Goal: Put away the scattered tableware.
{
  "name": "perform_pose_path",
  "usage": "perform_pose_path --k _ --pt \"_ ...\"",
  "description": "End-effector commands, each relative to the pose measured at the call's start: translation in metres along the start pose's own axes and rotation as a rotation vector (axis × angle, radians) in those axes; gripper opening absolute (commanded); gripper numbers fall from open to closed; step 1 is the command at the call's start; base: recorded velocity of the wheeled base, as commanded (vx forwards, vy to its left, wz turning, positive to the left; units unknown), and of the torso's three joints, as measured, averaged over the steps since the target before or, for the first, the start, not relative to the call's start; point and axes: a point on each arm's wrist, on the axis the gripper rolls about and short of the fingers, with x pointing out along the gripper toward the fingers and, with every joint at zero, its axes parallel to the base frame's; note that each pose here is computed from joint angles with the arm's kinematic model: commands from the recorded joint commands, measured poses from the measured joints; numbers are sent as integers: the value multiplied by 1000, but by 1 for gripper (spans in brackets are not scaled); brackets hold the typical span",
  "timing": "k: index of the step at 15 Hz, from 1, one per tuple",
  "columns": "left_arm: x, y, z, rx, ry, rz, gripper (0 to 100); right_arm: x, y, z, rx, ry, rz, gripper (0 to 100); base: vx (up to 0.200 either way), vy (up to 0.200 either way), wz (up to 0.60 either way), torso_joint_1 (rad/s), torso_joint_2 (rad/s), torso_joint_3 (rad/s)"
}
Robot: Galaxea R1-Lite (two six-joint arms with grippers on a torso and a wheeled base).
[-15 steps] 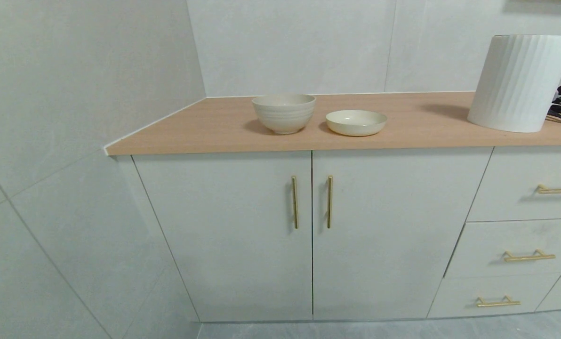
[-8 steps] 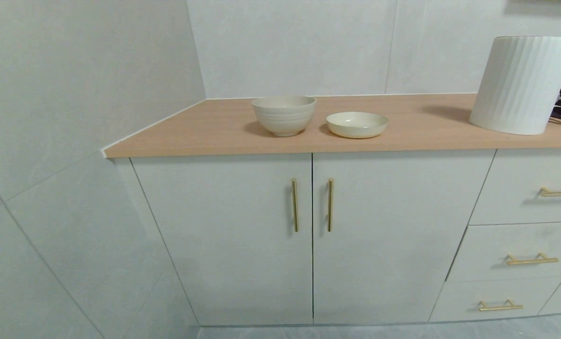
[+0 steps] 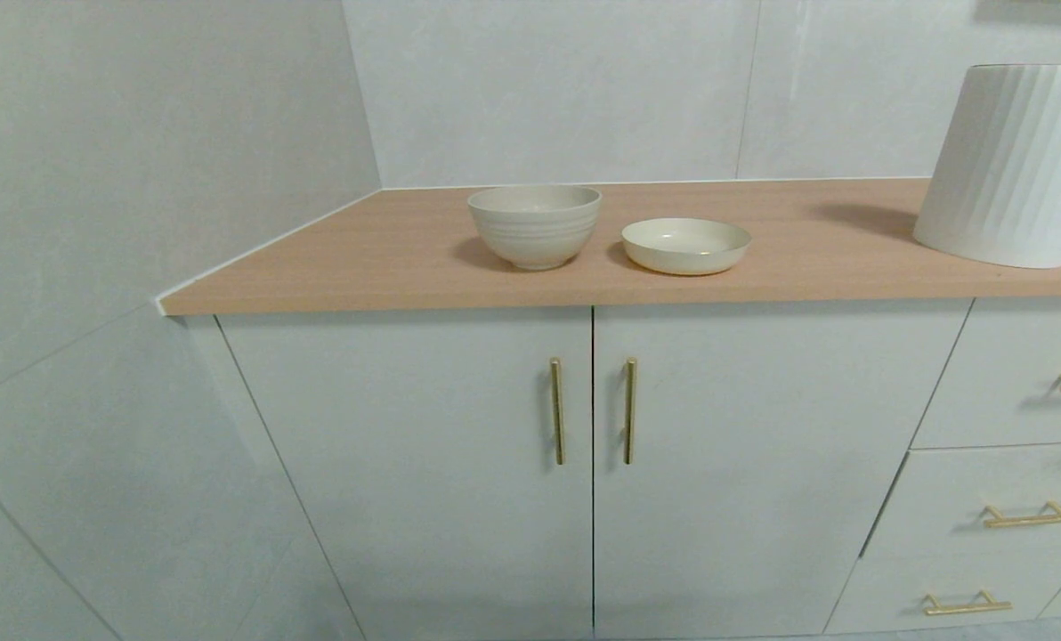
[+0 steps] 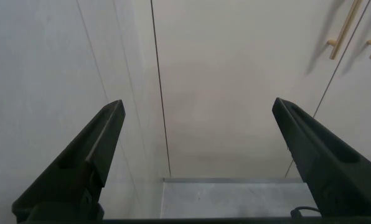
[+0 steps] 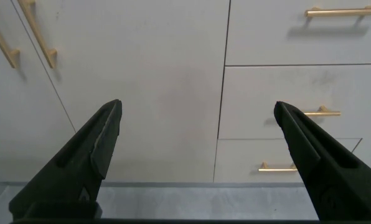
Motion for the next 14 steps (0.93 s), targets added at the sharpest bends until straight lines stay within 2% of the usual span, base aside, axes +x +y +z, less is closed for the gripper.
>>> perform_pose_path --k 1,3,5,6,8,9,11,14 --pt "0 0 0 0 -1 0 100 0 0 0 0 1 1 100 0 0 0 0 0 0" --pt "0 0 0 0 -1 0 100 0 0 0 2 1 0 100 0 0 0 0 0 0" --pt "0 0 0 1 1 0 100 -11 1 36 45 -165 21 100 0 0 0 0 0 0" --pt "0 0 0 3 -1 0 100 -15 2 49 80 -166 103 100 0 0 0 0 0 0" --pt "0 0 0 3 1 0 100 -7 7 46 84 -13 303 100 0 0 0 0 0 0" --pt "0 0 0 4 1 0 100 -1 8 50 93 40 362 100 0 0 0 0 0 0" --pt "0 0 0 6 1 0 100 25 9 69 116 196 426 100 0 0 0 0 0 0" --pt "0 0 0 1 1 0 100 86 22 112 128 403 634 100 0 0 0 0 0 0"
